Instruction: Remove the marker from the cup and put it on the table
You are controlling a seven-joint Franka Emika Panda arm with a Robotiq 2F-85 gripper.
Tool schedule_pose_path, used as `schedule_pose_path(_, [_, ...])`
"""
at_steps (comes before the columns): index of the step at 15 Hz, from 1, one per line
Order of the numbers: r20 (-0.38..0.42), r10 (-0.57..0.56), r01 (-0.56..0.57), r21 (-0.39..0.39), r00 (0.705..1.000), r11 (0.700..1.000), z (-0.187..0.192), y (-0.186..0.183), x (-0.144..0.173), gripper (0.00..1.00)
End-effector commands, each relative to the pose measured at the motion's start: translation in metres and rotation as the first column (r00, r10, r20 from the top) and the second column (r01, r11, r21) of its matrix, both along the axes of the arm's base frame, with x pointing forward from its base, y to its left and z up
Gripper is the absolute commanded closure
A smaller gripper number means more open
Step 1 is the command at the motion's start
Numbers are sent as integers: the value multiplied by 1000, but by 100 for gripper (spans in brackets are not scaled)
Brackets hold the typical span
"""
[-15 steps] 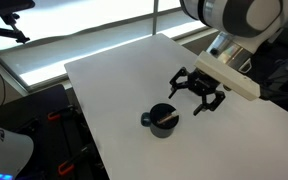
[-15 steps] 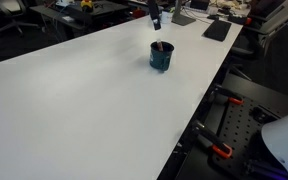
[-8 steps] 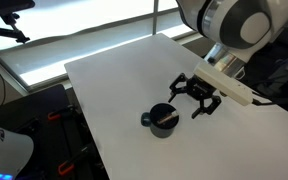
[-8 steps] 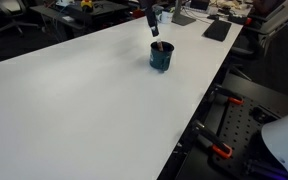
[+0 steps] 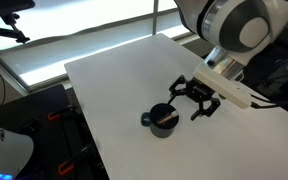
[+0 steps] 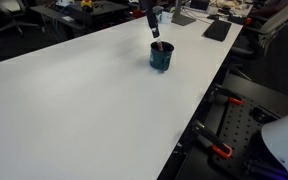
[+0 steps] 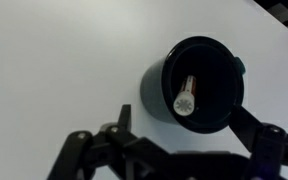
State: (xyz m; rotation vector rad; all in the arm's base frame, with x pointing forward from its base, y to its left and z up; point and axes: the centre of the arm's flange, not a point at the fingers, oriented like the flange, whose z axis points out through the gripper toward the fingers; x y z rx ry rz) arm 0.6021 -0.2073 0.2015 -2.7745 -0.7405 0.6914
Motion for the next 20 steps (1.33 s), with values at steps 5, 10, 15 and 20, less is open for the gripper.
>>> schedule_pose_path(5, [-9,-3,3,-14,1000,1000,1,3,-1,0])
schedule_pose_path(10, [-13,-13,13,-11,1000,1000,0,2,-2,44])
schedule_pose_path(15, [-14,-17,17,-8,1000,1000,0,0,-2,39])
schedule_pose_path(20, [-17,-21,21,-11,1000,1000,-1,-1,-3,58])
